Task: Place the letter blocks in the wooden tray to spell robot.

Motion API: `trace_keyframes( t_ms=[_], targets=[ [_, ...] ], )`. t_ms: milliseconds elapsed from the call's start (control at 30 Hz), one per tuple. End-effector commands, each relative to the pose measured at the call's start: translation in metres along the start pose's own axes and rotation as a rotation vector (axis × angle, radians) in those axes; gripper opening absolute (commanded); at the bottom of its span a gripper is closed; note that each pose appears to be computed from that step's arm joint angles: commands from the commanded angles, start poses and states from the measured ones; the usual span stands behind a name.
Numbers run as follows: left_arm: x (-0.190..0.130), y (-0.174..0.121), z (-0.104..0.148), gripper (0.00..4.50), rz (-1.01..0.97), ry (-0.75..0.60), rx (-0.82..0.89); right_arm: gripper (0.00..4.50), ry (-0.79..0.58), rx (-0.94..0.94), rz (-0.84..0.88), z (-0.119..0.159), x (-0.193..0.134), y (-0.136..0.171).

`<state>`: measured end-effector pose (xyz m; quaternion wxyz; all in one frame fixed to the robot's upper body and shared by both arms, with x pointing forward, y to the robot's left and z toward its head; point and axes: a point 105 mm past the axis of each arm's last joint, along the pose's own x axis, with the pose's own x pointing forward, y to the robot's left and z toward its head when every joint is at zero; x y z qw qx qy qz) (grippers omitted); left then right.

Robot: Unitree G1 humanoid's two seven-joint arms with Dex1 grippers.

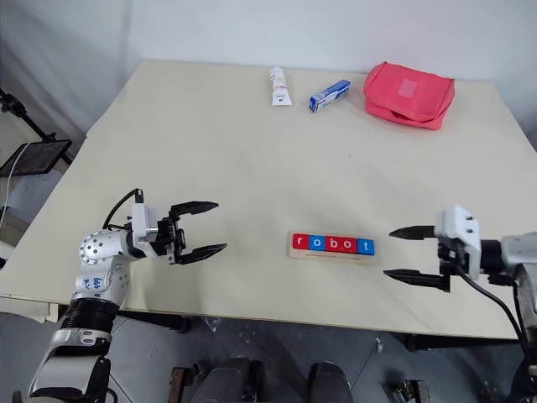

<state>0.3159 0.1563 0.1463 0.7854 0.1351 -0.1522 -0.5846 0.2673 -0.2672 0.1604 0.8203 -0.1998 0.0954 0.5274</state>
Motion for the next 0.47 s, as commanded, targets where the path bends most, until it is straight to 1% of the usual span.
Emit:
trace_keyframes(
  t_ms=[33,67,133,267,333,467],
  targets=[
    [-0.011,0.007,0.009,4.50,0.012,-0.043,0.013,4.45,-0.126,-0.018,-0.046,0.006,-0.021,-0.002],
    [-0.014,0.008,0.009,4.50,0.013,-0.042,0.008,4.45,-0.168,-0.013,-0.040,0.006,-0.025,0.001],
    [-0.018,0.009,0.009,4.50,0.017,-0.049,-0.014,4.45,-0.180,-0.009,-0.055,0.000,-0.032,0.000],
    [-0.024,0.005,0.007,4.50,-0.003,-0.057,-0.050,4.45,-0.104,0.026,-0.048,-0.022,-0.042,0.006],
    [-0.024,0.004,0.006,4.50,-0.007,-0.060,-0.062,4.45,-0.114,0.036,-0.037,-0.024,-0.043,0.008],
    [-0.023,0.000,0.008,4.50,-0.045,-0.078,-0.053,4.45,-0.079,0.032,-0.009,-0.028,-0.043,0.010]
  ],
)
